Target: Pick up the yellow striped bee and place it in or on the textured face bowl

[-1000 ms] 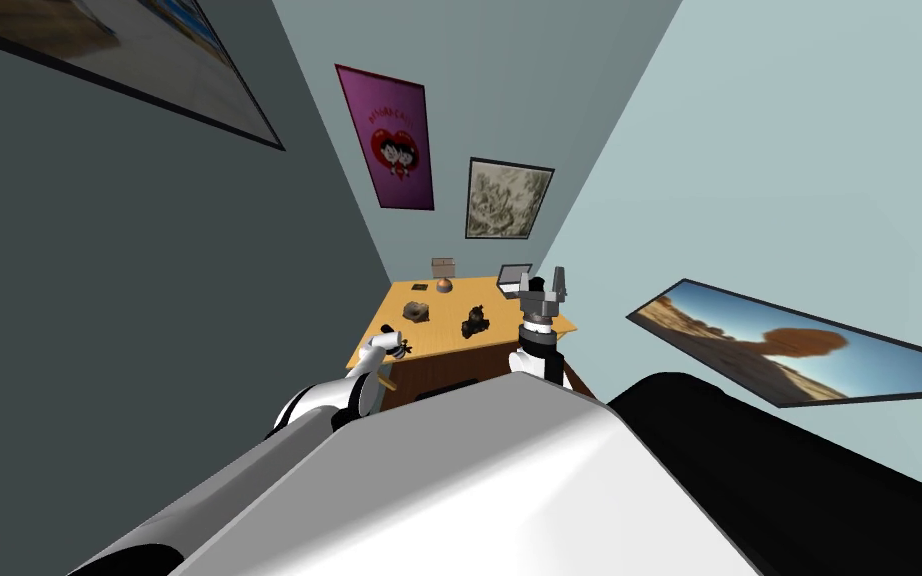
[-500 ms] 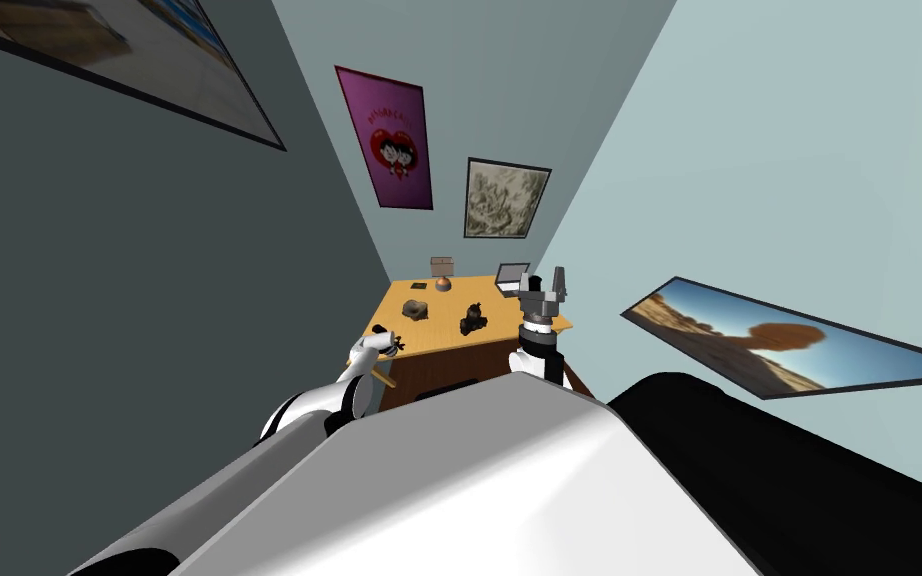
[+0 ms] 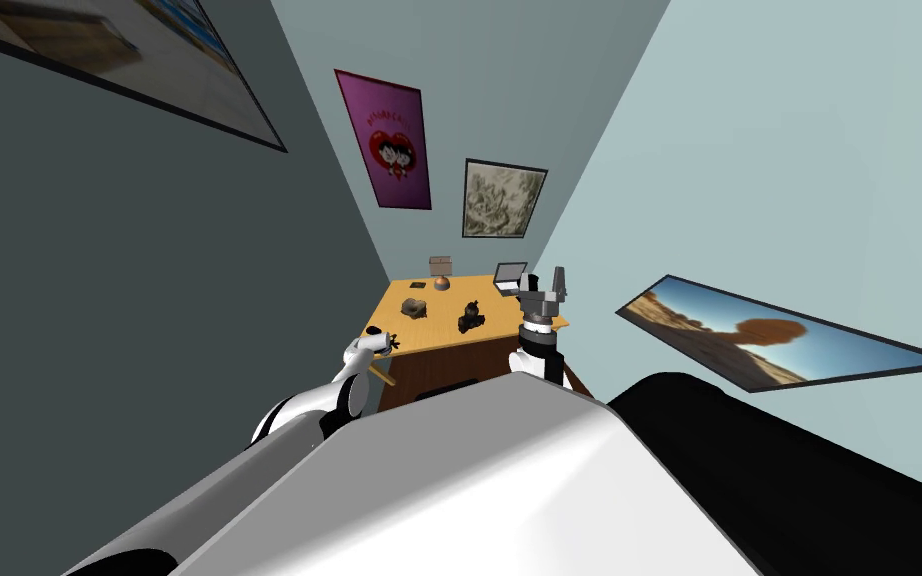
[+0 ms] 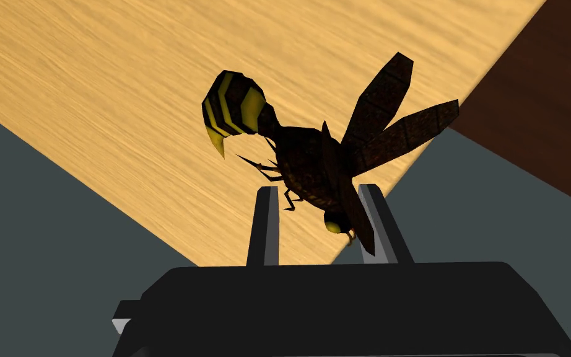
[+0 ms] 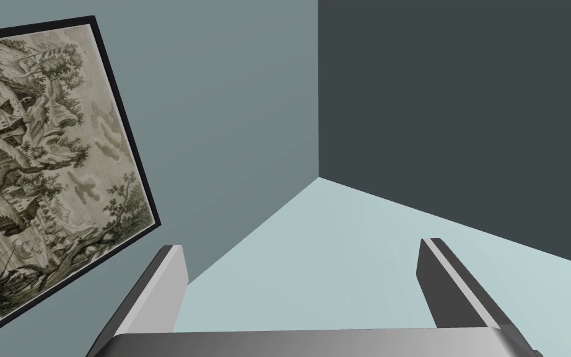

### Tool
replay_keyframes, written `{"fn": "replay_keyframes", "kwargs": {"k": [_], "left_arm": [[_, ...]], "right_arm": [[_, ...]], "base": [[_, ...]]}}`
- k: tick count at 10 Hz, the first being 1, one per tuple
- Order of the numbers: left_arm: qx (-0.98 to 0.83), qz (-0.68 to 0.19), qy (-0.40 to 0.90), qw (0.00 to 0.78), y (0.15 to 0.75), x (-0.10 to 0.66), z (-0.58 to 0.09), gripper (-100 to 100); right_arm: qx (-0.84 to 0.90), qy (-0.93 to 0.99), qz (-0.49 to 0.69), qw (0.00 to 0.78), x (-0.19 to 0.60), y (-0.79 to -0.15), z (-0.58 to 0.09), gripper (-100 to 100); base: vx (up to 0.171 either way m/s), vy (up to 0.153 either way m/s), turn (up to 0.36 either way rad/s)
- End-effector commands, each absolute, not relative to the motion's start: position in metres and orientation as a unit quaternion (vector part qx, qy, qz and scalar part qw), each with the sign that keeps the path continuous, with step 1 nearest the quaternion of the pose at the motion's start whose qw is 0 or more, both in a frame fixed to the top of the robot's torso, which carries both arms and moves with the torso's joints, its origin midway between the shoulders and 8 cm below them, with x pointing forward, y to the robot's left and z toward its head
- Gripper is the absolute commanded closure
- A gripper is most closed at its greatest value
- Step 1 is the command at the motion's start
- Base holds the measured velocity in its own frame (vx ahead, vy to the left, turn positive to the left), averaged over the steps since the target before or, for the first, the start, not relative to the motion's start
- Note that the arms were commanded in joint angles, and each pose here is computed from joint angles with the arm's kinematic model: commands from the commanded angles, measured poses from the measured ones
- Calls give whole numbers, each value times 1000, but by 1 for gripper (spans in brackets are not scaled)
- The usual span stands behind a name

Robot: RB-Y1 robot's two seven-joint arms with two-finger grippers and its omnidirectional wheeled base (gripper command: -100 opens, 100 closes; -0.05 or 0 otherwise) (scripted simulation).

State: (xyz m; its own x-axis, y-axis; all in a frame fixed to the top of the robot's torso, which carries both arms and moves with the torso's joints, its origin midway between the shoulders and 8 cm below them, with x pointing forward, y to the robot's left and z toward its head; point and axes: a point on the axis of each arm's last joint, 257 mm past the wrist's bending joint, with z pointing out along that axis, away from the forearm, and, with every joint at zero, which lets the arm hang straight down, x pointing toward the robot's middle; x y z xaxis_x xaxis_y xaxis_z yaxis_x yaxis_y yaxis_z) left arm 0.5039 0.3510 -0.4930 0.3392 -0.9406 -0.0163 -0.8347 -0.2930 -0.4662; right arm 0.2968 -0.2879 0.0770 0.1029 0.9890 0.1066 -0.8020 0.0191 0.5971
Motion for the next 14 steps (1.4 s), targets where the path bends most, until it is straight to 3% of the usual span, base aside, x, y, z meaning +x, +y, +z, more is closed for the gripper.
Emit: {"fn": "replay_keyframes", "kwargs": {"k": [1,14], "left_arm": [[-777,-138,571,224,363,512,-487,100],[-661,-146,651,345,407,547,-454,100]], "right_arm": [[269,174,647,692,297,-288,77,0],[269,174,647,692,297,-288,77,0]], "base": [[-48,-23,-22],[-19,-24,-12]]}}
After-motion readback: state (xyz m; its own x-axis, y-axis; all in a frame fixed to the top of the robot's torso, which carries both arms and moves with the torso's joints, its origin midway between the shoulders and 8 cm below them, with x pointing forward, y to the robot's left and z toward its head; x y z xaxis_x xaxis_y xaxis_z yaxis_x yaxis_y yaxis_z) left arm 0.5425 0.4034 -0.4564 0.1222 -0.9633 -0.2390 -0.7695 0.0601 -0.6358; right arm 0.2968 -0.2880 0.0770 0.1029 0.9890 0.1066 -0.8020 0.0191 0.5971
